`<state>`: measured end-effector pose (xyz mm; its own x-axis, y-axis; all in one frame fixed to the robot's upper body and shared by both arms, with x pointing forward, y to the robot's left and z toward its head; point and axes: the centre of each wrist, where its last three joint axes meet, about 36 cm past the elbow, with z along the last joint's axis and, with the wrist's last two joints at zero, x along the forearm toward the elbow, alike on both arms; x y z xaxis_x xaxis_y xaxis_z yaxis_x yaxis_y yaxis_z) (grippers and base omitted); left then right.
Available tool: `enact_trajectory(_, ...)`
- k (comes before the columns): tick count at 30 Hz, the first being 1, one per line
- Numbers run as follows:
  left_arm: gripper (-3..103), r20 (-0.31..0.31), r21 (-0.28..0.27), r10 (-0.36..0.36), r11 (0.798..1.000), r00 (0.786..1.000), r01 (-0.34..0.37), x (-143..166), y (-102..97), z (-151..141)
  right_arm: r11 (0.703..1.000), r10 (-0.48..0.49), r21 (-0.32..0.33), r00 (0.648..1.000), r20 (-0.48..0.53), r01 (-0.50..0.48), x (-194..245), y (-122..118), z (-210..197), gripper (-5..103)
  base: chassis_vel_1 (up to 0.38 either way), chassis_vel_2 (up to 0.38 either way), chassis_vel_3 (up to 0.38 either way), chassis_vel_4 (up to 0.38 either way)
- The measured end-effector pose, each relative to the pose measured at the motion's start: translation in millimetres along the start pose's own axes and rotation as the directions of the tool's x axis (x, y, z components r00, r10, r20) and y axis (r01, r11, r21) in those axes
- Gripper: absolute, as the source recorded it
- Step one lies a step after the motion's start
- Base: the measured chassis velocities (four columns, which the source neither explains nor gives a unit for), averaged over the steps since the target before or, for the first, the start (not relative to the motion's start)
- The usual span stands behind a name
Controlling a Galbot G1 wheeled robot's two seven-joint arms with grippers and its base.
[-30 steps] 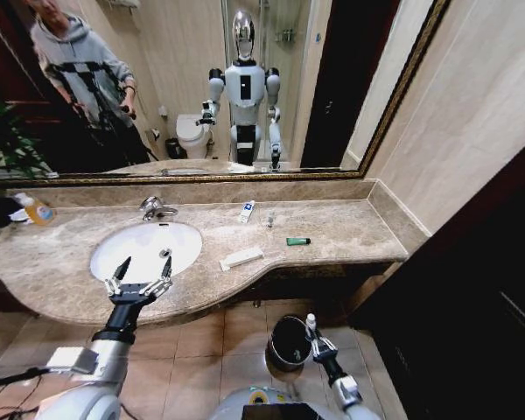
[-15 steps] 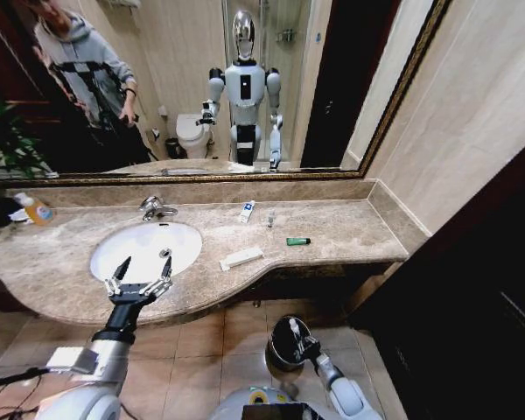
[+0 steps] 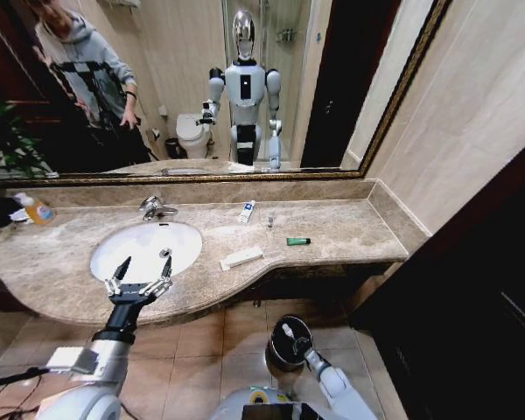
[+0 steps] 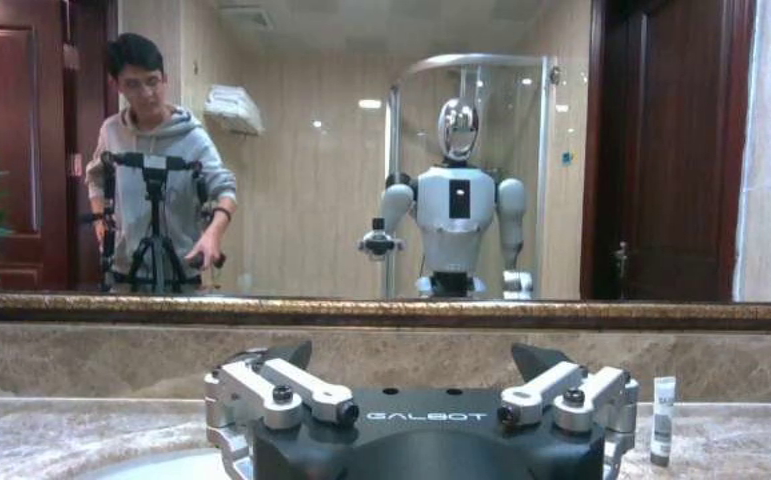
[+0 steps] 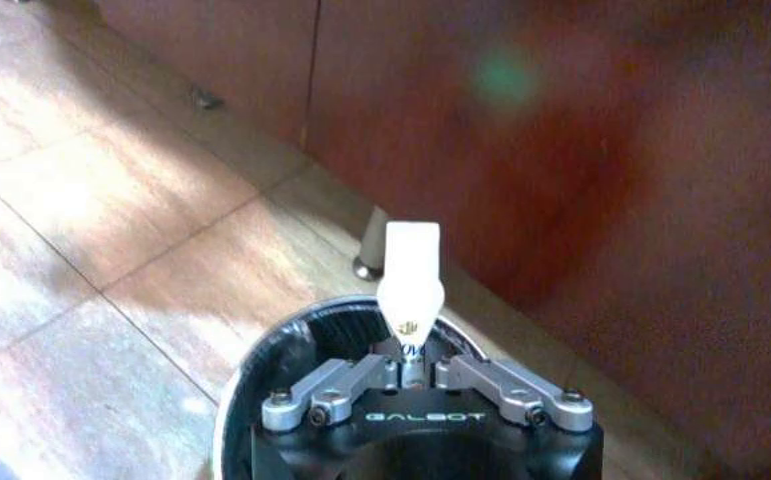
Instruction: Pick up the trash from the sink and place it in the trash bin.
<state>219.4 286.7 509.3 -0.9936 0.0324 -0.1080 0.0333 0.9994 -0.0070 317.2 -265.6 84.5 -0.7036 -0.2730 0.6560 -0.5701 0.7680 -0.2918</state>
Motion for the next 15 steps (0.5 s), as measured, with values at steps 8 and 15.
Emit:
enact_trajectory(8, 100, 0.000, 0.000, 0.000, 1.000, 1.000, 0.000, 0, 0.0, 0, 1.000, -0.026, 0.006, 0.999, -0.038, 0.026, -6, -9, 10, 10, 0.000, 0.000, 0.000, 0.000)
enact_trajectory(15, 100, 0.000, 0.000, 0.000, 1.000, 1.000, 0.000, 0, 0.0, 0, 0.999, -0.045, -0.008, 0.997, -0.068, 0.044, -10, -4, 13, 17, 0.000, 0.000, 0.000, 0.000)
